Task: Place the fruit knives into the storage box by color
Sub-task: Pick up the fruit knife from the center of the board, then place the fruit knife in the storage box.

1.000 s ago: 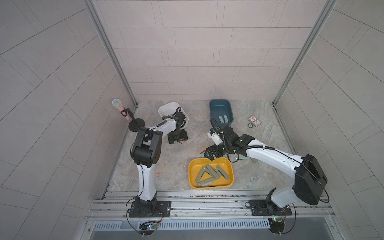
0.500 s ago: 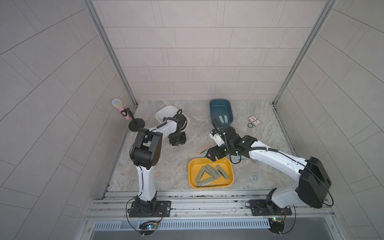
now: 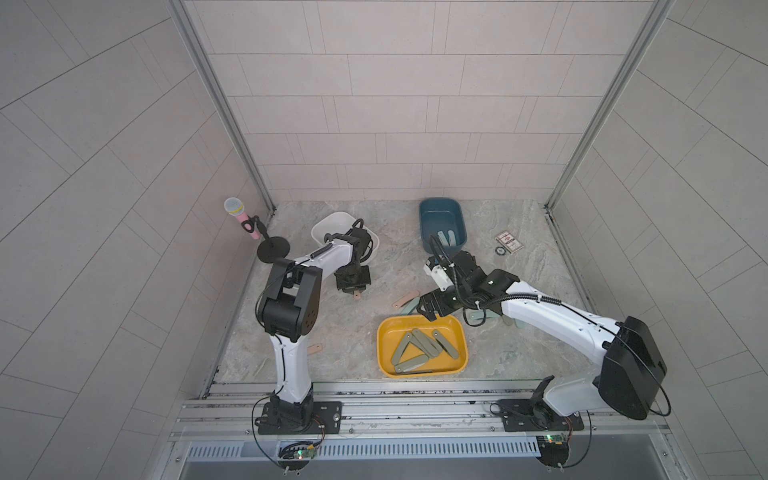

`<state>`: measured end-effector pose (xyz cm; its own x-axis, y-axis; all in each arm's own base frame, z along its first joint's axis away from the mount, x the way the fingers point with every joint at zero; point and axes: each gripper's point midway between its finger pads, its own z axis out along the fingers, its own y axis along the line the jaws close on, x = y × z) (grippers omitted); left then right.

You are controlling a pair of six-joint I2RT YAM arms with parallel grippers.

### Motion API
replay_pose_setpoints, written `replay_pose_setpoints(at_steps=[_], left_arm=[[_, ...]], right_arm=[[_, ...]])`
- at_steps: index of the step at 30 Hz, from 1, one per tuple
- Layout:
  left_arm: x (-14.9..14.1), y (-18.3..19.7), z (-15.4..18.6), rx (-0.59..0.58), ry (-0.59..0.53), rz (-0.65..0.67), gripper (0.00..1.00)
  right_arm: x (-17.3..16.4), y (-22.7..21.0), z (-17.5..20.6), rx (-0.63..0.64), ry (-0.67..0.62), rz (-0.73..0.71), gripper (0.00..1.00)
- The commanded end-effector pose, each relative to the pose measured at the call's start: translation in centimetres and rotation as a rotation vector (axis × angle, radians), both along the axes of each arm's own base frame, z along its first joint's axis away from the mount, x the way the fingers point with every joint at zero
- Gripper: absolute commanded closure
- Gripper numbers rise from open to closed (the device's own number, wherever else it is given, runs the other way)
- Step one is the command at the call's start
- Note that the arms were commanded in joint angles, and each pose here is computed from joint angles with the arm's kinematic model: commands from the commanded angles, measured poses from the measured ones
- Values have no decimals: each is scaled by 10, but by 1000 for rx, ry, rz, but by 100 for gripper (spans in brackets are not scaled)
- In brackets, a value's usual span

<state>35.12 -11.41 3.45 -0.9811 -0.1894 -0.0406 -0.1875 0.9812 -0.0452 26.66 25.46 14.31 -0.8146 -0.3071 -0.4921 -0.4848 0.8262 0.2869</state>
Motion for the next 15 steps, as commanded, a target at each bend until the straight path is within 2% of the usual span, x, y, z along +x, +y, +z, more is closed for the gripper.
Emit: replay_pose_setpoints(at_steps=[1, 11, 15], left_arm=[[-13, -1, 27, -28, -9, -28, 90], [-47, -14, 56, -159, 19, -23, 90], [-34, -7, 88, -149, -76, 20, 90]], right_arm=[[4, -5, 16, -4, -43, -4, 0], [8, -3, 24, -1, -57, 2, 0], [16, 4, 25, 10, -66, 4, 0]])
